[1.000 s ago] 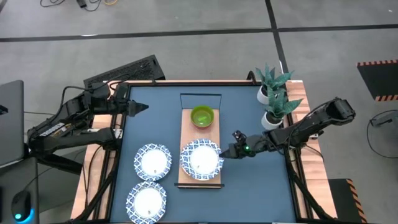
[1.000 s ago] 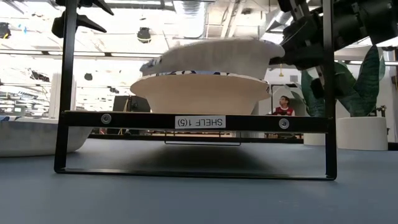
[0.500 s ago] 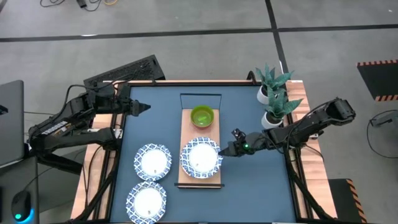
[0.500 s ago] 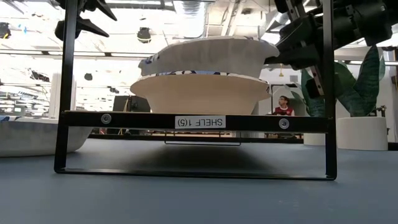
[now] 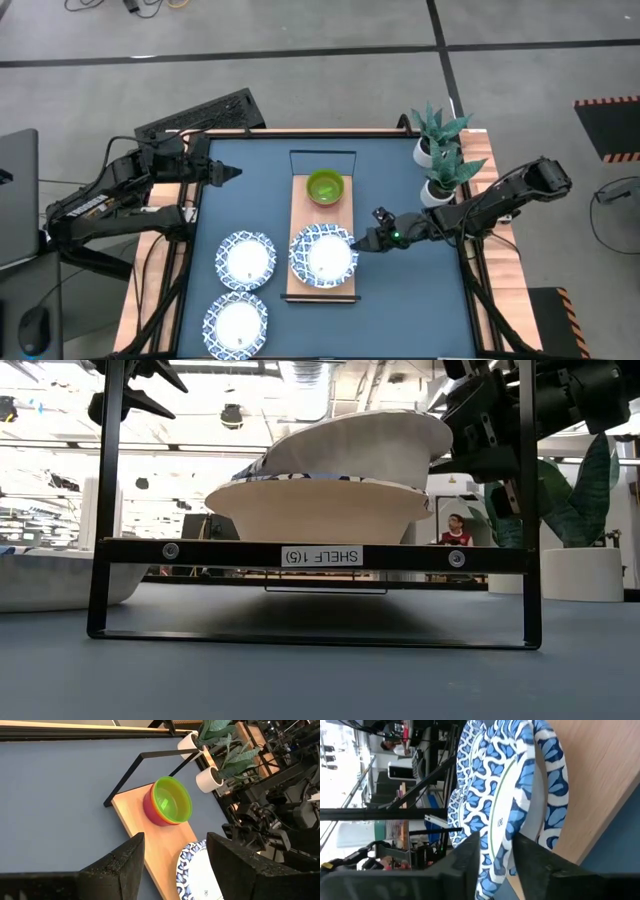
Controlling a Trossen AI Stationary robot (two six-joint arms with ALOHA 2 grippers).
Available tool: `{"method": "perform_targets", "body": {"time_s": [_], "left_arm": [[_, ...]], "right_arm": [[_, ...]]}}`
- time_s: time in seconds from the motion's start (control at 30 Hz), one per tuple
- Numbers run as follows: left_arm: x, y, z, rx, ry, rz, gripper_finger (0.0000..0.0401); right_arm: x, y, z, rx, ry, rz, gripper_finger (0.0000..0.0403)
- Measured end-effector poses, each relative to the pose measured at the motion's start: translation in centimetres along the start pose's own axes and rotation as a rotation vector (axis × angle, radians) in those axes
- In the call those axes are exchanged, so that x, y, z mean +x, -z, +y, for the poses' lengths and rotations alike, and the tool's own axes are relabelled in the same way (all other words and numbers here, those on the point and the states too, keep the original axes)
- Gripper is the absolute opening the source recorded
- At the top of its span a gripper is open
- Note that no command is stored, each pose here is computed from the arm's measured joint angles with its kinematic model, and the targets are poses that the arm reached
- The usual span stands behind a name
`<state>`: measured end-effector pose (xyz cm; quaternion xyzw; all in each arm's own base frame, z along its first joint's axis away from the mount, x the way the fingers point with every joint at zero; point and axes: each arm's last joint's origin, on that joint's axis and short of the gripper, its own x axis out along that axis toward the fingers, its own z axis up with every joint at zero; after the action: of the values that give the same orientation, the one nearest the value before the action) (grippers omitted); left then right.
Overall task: Place and stack bowls onto a shelf
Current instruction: Stack the white patterned plate on top of the other white patterned plate on the shelf
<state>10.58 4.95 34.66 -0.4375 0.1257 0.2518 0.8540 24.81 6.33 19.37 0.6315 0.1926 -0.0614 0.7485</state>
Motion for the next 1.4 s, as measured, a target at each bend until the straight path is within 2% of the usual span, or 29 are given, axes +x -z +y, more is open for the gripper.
{"method": "perform_targets", "body": {"time_s": [0.23, 0.33, 0.73, 0.83, 0.97, 1.1, 1.33, 1.4], "left_arm": [[0.0, 0.0, 0.0, -0.001, 0.000, 0.000, 0.0197], [0.0, 0.0, 0.0, -0.001, 0.000, 0.001, 0.0197], [0.0, 0.3, 0.3, -0.006, -0.033, 0.035, 0.0197], [0.0, 0.3, 0.3, -0.006, -0.033, 0.035, 0.0196], [0.0, 0.3, 0.3, -0.006, -0.034, 0.035, 0.0196], [0.0, 0.3, 0.3, -0.012, -0.035, 0.034, 0.0196], [0.0, 0.3, 0.4, -0.014, -0.046, 0.023, 0.0196], [0.0, 0.3, 0.4, -0.014, -0.046, 0.023, 0.0196]], "right_arm": [[0.0, 0.1, 0.0, -0.003, 0.000, 0.025, 0.0222], [0.0, 0.1, -0.1, 0.001, 0.004, 0.045, 0.0241], [-0.9, 2.2, 0.2, 0.022, 0.017, 0.129, 0.0239], [-1.7, 3.1, 0.1, 0.047, 0.060, 0.161, 0.0239], [-2.8, 3.9, 0.2, 0.059, 0.090, 0.116, 0.0237], [-3.7, 3.7, 1.1, 0.048, 0.025, 0.039, 0.0199], [-3.7, 2.8, 1.2, 0.002, 0.029, 0.001, 0.0026], [-3.7, 2.5, 1.2, -0.009, 0.031, -0.010, 0.0018]]}}
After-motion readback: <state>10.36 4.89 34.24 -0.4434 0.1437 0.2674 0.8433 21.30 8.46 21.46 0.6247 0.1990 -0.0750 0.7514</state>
